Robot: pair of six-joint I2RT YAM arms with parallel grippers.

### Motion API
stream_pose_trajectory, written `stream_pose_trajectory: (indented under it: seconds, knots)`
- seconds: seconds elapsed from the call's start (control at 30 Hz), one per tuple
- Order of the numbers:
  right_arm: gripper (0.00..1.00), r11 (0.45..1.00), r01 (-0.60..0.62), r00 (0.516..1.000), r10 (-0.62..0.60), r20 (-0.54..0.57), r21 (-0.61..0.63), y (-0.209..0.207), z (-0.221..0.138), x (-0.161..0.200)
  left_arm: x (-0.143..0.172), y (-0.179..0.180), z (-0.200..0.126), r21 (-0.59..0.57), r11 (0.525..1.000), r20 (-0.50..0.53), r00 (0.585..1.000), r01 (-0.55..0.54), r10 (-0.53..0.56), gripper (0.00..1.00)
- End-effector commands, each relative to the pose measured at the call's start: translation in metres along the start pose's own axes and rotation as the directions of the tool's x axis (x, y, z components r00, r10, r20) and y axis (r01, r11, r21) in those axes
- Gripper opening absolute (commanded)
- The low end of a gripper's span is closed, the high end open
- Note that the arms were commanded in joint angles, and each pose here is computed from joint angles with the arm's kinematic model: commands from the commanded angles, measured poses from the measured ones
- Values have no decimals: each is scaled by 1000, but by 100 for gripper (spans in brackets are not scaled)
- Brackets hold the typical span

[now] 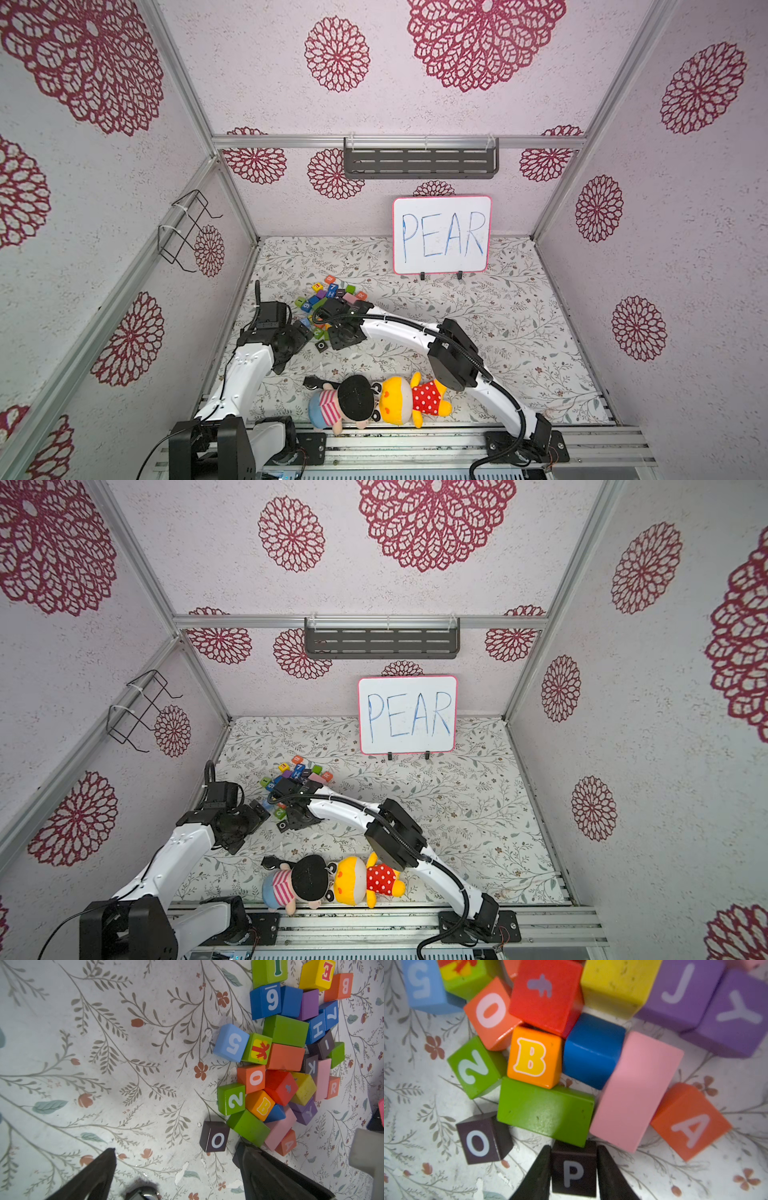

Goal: Spell the uppercase word “pear” with letter blocks
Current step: Pick up the letter block from the center of the board, then place the letter block at the center of the board.

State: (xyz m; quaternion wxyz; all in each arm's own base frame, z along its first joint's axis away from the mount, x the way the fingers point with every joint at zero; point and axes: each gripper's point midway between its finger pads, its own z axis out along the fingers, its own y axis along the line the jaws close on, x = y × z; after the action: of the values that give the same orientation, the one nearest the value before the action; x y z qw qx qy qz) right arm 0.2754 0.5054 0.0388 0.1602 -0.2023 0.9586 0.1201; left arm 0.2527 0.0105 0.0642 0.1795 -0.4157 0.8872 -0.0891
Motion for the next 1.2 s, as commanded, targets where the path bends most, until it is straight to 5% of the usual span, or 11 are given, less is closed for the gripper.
stream_pose_trajectory:
  seconds: [0.0,0.43,0.83,1.17]
  knots:
    - [33,998,18,1000,-19,4,54,-8,-12,-1,-3,-2,1,9,1000,4,1000,5,-5,98]
    - [27,995,-40,994,31,106,86,-31,-48,-15,-3,-47,-6,145,988,-3,999,-47,48,98]
    - [26,939,-324,930,293,224,116,-151,-66,-39,-4,-153,-8,285,926,28,967,-249,252,98]
    - [27,889,-418,896,369,248,188,-219,-47,-54,-3,-186,4,313,900,11,948,-304,317,98]
